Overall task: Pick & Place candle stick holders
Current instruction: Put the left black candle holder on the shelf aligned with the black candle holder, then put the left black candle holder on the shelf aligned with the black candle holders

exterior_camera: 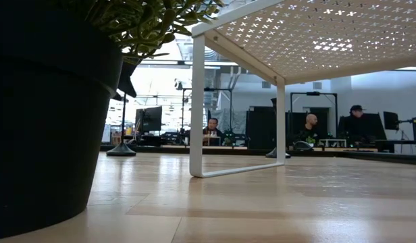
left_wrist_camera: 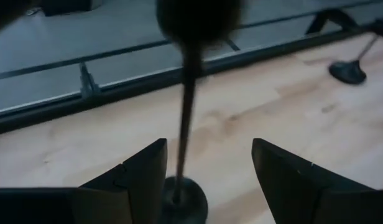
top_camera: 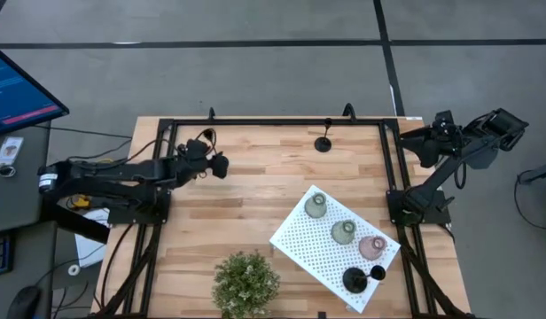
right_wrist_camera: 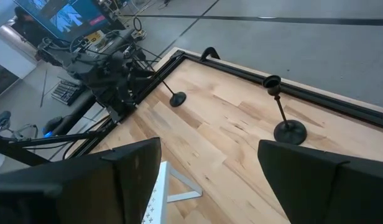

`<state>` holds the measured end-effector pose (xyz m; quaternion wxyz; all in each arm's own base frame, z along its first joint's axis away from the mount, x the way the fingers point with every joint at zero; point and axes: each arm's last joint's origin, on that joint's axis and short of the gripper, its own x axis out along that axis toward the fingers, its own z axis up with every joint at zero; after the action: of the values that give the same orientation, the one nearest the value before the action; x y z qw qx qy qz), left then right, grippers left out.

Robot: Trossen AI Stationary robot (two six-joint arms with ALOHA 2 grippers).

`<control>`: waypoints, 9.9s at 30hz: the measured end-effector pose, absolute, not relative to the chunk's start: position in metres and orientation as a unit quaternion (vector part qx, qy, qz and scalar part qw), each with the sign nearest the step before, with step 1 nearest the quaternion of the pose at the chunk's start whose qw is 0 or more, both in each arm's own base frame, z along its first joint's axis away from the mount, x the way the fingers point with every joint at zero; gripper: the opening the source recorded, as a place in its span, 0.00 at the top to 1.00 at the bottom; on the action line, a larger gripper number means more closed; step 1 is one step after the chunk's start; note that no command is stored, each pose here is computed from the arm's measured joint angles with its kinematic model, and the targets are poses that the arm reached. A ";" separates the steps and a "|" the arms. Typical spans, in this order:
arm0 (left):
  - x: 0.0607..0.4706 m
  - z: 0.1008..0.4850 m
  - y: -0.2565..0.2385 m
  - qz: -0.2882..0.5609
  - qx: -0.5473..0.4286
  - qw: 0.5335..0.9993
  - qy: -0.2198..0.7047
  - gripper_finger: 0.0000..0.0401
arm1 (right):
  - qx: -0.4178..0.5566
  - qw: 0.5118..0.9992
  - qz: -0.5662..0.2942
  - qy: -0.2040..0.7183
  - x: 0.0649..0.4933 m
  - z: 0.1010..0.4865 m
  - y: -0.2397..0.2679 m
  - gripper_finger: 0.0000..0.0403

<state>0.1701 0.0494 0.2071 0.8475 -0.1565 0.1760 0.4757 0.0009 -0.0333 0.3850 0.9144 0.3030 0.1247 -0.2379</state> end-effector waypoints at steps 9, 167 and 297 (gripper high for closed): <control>0.169 0.209 0.060 0.481 -0.150 0.847 0.170 0.71 | 0.303 0.914 -0.238 0.125 0.001 0.385 -0.033 0.35; 0.389 0.359 -0.186 0.004 -0.097 0.992 0.078 0.91 | 0.298 0.910 -0.232 0.172 0.010 0.367 -0.023 0.35; 0.209 0.506 -0.072 0.133 -0.148 0.980 -0.012 0.68 | 0.020 0.880 -0.415 0.231 0.107 0.461 -0.019 0.35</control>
<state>0.2094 -0.0720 0.5056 0.9799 -0.1480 -0.0116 0.1331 0.1070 -0.0194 0.4610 0.8800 0.0203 0.2305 -0.4149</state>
